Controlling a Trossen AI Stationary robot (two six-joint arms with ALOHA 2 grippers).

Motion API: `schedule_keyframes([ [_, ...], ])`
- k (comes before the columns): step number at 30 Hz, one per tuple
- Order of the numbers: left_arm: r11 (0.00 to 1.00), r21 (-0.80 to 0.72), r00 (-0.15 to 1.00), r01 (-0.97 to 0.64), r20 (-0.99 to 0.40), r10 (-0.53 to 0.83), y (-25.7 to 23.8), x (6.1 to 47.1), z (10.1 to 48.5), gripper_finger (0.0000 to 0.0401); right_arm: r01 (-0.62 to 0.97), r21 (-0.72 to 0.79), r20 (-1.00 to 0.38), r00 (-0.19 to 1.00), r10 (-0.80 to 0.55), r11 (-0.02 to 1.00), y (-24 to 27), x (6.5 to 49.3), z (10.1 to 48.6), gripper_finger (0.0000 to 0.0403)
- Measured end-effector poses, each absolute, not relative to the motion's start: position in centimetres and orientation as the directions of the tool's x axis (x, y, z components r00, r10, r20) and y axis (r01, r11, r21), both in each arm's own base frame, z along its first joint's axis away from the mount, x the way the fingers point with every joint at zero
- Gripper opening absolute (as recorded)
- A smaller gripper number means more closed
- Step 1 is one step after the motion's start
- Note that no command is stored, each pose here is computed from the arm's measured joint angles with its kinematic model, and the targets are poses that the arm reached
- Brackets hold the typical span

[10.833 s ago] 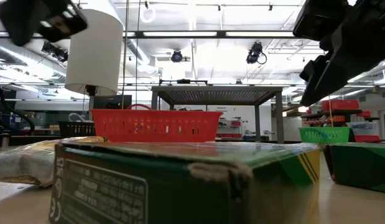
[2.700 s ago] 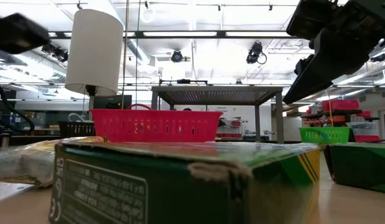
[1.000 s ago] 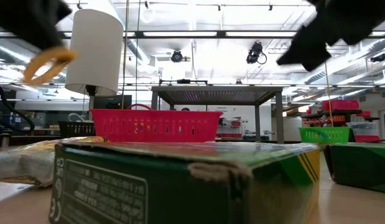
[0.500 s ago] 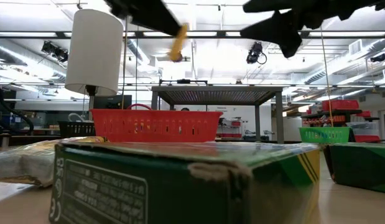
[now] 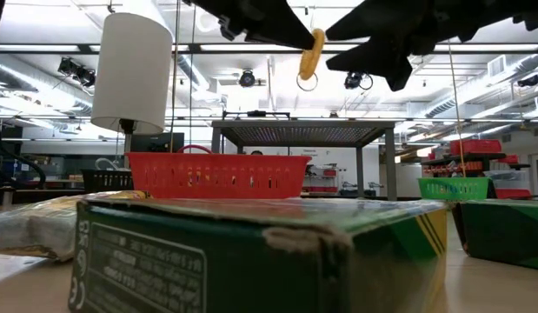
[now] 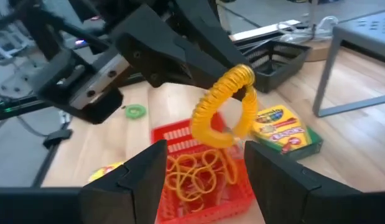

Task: Pick & Place Office Desk Supplies
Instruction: Put the yellow spring keychain into the green bin

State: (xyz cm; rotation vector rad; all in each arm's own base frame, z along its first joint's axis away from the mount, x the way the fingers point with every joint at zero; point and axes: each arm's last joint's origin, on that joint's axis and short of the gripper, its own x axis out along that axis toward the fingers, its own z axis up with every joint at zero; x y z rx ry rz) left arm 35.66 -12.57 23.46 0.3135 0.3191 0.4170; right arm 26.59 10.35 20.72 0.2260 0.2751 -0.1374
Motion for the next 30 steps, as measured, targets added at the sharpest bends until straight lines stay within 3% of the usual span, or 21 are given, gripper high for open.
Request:
schedule_keyframes([
  [9,0.874,0.356,0.881,-0.332,-0.215,0.422,-12.2,36.0,23.8,0.0008,0.231,0.166,-0.294,0.939,-0.176,0.959,9.2,26.9,20.6,0.0224],
  [16,0.852,0.394,0.864,-0.345,-0.222,0.453,-11.8,36.0,23.7,0.0008,0.133,0.160,-0.308,0.948,-0.078,0.978,10.3,26.6,20.5,0.0224],
  [30,0.883,0.350,0.883,-0.313,-0.236,0.406,-11.2,36.4,23.6,0.0008,0.176,0.143,-0.255,0.958,-0.135,0.974,10.0,26.8,21.0,0.0224],
])
